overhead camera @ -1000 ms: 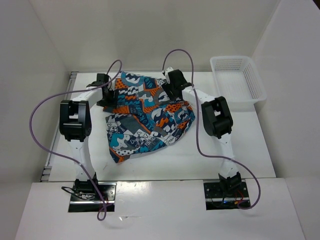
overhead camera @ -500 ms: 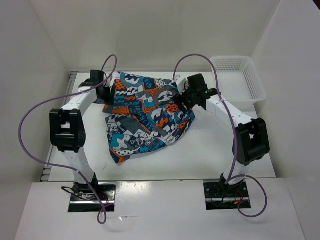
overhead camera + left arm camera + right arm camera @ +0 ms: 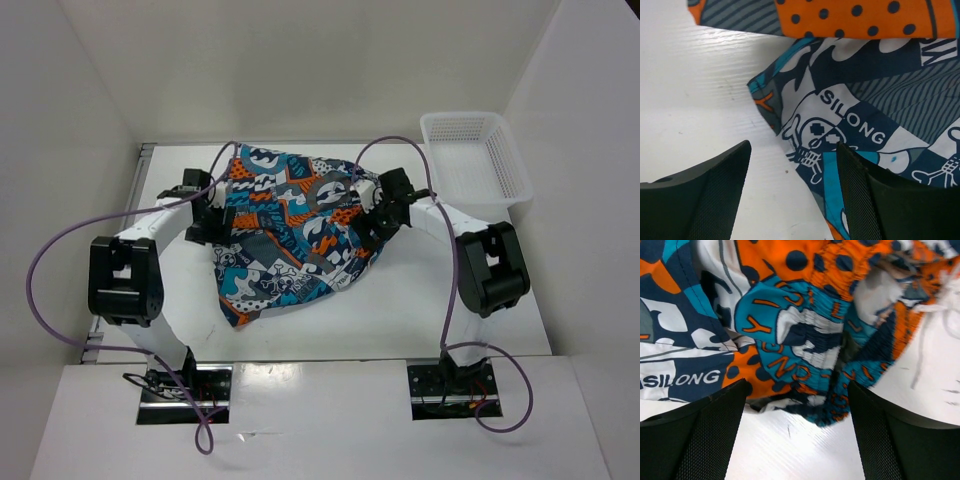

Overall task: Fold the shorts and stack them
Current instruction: Flatten the shorts out

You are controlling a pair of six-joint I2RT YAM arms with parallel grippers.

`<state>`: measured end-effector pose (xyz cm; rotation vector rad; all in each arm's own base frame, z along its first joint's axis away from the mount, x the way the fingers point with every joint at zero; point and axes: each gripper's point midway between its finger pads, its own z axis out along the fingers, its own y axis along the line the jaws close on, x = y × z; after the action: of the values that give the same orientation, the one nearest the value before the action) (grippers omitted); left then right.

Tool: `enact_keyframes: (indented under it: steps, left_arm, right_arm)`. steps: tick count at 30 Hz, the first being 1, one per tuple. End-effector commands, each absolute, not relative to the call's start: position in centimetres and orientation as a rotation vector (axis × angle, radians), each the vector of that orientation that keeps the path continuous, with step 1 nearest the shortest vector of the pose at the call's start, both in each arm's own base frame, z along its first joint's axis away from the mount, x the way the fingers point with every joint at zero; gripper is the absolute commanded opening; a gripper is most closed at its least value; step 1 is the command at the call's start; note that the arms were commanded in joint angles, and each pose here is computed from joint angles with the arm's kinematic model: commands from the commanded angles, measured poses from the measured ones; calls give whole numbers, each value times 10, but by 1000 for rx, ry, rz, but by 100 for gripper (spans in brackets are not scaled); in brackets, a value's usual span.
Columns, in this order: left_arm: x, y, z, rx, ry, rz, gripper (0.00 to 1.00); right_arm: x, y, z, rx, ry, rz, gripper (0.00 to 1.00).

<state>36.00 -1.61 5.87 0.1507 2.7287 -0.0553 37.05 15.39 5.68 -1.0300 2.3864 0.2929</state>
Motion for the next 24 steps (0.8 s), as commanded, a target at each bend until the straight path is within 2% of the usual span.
enact_keyframes:
  steps: [1, 4, 5, 7, 8, 9, 11, 12, 14, 16, 20, 21, 24]
  left_arm:
    - [356, -29, 46, 189, 2747, -118, 77]
    - [351, -27, 25, 208, 2782, -49, 77]
    - [354, -26, 26, 205, 2771, -36, 77]
    - [355, -24, 18, 203, 2783, -23, 75]
    - [359, -24, 19, 202, 2768, -23, 71]
    - [358, -24, 16, 203, 2777, -23, 68]
    - [358, -23, 8, 202, 2799, -10, 57]
    - [362, -21, 4, 200, 2807, 5, 45]
    - [362, -19, 0, 199, 2827, 20, 34]
    - [361, -16, -4, 196, 2838, 48, 28]
    - [368, -12, -1, 188, 2816, 80, 27]
    - [372, -12, 3, 187, 2804, 80, 27]
    - [384, -10, 15, 178, 2764, 105, 28]
  right_arm:
    - [382, 170, 62, -1018, 2336, 374, 86]
    - [375, 174, 49, -1058, 2348, 424, 80]
    - [374, 174, 45, -1060, 2360, 427, 69]
    - [373, 174, 41, -1061, 2369, 429, 55]
    - [375, 170, 40, -1056, 2377, 400, 38]
    - [376, 168, 40, -1053, 2381, 384, 28]
    - [377, 164, 46, -1068, 2366, 344, 7]
    - [373, 155, 47, -1085, 2386, 323, 0]
    - [370, 151, 65, -1184, 2328, 292, 0]
    - [358, 143, 74, -1247, 2320, 301, 0]
    - [312, 131, 94, -1532, 2161, 359, 0]
    - [289, 128, 79, -1682, 2098, 376, 0]
    - [255, 130, 69, -1771, 2021, 330, 0]
